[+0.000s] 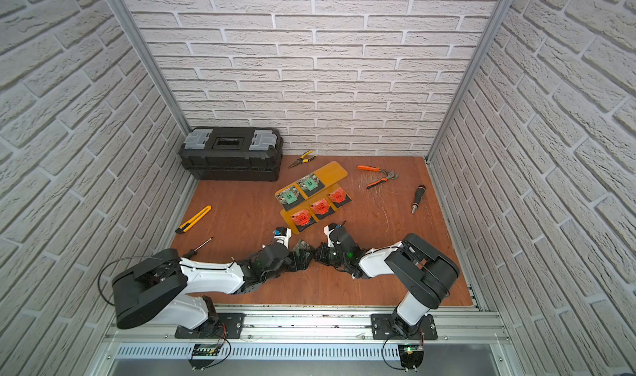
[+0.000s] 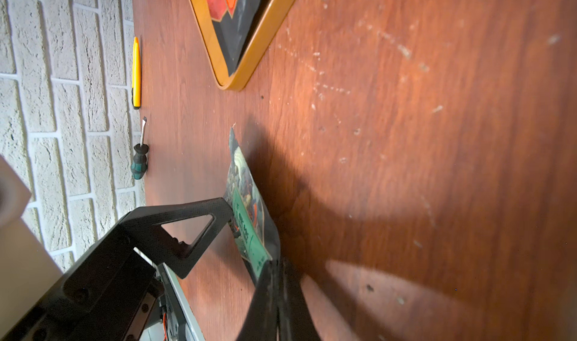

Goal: Place the tea bags on the shelf by color
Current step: Pick up the tea bag from the center of the board.

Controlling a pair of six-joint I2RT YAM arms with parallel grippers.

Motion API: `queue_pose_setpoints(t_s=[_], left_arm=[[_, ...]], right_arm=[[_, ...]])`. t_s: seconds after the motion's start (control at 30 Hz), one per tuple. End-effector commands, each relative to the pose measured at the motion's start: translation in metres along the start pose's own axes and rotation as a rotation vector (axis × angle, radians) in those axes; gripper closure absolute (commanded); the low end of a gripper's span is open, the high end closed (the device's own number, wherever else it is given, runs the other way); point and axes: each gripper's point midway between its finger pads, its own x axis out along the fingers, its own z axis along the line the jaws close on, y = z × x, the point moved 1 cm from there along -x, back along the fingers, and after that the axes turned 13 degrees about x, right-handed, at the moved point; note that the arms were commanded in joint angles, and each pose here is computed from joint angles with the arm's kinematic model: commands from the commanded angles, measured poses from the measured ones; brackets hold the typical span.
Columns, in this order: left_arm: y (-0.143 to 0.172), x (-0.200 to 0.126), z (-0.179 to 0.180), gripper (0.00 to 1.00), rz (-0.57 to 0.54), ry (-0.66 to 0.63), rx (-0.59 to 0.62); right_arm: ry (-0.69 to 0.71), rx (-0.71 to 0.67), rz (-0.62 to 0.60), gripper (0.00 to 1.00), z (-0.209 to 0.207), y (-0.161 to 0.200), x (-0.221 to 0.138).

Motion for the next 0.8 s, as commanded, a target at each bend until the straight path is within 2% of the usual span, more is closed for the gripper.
queue_pose_setpoints(t_s=[0.0,0.2,0.43,0.77], left_arm=[[0.001,-0.007,0.009,0.02,-0.005,-0.029,0.004],[-0.018,-0.026,0.013,0.02,-0.063,-0.065,0.038],[-0.027,-0.052,0.028,0.02,-0.117,-0.125,0.064],[-0.032,-0.077,0.044,0.02,-0.172,-0.174,0.067]], right_arm=[[-0.063,-0.067,-0.015,0.97,0.021,-0.005,-0.006],[-0.053,-0.179,-0.020,0.97,0.030,-0.002,-0.024],[-0.017,-0.318,-0.059,0.97,0.044,-0.001,-0.065],[-0.017,-0.399,-0.143,0.98,0.064,-0.006,-0.119]])
